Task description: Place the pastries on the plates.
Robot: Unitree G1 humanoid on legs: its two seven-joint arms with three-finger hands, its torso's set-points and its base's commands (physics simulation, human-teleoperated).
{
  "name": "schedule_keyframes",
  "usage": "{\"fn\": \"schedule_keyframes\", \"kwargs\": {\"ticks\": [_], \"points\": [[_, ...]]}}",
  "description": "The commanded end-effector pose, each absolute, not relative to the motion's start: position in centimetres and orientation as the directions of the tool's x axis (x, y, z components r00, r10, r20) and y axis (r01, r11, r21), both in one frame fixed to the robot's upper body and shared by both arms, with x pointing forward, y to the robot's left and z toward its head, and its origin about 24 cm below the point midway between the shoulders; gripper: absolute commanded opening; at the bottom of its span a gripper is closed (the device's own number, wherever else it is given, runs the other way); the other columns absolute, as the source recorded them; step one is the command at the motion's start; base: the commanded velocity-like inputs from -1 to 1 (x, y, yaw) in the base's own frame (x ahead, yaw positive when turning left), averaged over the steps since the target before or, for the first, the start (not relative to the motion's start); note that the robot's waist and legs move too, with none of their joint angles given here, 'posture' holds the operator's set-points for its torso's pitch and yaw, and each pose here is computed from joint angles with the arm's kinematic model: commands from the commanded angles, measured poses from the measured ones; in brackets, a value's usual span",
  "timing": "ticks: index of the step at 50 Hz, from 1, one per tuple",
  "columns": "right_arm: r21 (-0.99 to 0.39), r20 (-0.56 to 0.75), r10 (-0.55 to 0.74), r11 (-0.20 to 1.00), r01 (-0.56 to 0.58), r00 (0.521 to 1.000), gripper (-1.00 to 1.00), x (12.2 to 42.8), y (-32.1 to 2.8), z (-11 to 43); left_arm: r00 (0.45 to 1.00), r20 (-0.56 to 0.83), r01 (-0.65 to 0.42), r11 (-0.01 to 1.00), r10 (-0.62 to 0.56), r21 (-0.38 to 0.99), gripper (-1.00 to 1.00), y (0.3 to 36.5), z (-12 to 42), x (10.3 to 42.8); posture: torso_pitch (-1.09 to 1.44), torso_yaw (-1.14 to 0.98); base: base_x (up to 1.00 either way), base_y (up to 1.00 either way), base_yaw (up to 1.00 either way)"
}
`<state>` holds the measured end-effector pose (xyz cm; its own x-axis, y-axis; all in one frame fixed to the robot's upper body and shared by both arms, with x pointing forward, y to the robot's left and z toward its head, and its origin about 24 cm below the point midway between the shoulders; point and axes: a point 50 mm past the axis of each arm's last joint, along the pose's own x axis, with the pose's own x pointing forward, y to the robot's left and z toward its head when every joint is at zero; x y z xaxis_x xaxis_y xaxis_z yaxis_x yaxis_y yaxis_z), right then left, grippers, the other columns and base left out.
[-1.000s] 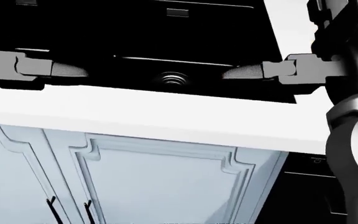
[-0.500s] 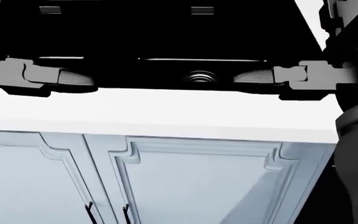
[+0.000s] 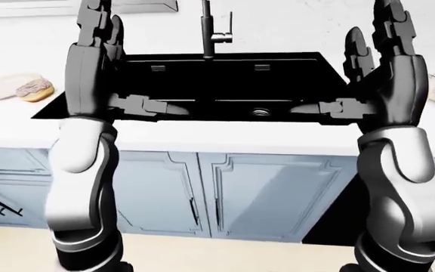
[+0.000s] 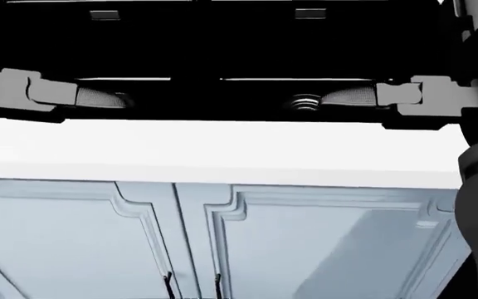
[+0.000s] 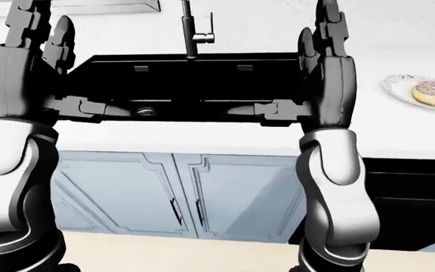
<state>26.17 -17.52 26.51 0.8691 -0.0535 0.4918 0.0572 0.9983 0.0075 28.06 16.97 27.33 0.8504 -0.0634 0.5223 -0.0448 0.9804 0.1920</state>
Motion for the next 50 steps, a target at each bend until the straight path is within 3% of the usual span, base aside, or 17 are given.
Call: {"fn": "schedule_keyframes", "kwargs": {"ticks": [1, 21, 50], "points": [[0.004, 0.54, -0.036, 0.999, 0.04, 0.841, 1.0, 25.8, -17.2, 27.4, 0.817, 0.574, -0.07, 0.979, -0.055, 0.193, 1.0, 17.2, 28.4, 27.6, 0.0, 0.0, 0.0, 0.65, 0.0], [0.005, 0.551, -0.022, 1.0, 0.023, 0.834, 1.0, 25.8, -17.0, 27.8, 0.809, 0.586, -0.164, 0.975, 0.045, 0.151, 1.0, 19.7, 29.1, 27.1, 0.0, 0.0, 0.04, 0.66, 0.0], [0.012, 0.56, -0.01, 1.0, 0.004, 0.829, 1.0, 25.5, -16.7, 27.6, 0.808, 0.588, -0.161, 0.972, 0.029, 0.174, 1.0, 19.2, 29.4, 26.8, 0.0, 0.0, 0.12, 0.8, 0.0]]}}
